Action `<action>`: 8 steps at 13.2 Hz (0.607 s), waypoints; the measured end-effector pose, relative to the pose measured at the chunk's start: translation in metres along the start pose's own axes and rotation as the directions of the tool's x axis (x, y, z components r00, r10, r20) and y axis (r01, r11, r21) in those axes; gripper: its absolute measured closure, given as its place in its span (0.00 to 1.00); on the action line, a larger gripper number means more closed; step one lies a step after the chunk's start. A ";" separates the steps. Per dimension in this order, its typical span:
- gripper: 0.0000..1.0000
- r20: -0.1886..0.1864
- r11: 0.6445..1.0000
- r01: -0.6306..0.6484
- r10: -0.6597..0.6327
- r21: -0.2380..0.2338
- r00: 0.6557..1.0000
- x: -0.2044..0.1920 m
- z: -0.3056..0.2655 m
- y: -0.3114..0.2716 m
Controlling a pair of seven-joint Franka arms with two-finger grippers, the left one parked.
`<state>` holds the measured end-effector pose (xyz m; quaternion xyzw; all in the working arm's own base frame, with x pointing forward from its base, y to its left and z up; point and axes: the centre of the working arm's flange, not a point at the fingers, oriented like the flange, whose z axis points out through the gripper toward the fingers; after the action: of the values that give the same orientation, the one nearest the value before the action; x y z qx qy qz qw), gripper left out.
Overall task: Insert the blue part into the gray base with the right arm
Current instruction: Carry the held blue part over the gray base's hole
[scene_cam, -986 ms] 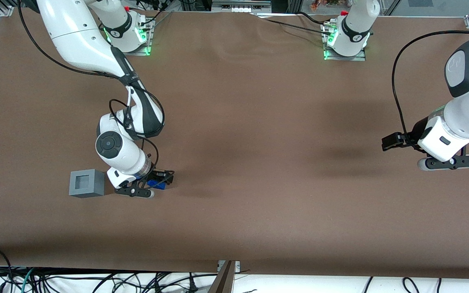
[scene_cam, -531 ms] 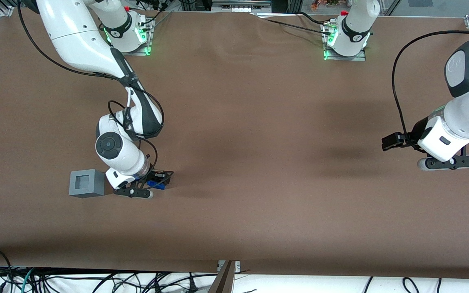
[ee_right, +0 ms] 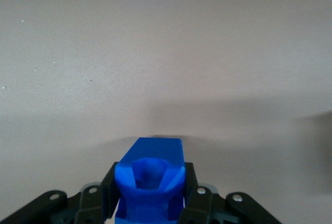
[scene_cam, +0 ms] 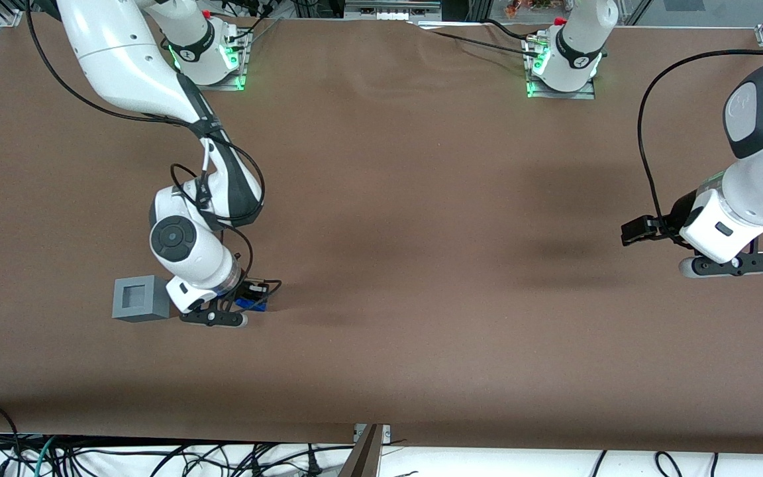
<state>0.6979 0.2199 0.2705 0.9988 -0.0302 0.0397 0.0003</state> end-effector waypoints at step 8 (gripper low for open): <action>0.49 0.149 0.967 0.251 -0.242 -0.046 0.959 0.041 -0.067 0.166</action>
<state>0.7232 0.0523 0.3405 0.9945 0.0934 -0.0329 0.0354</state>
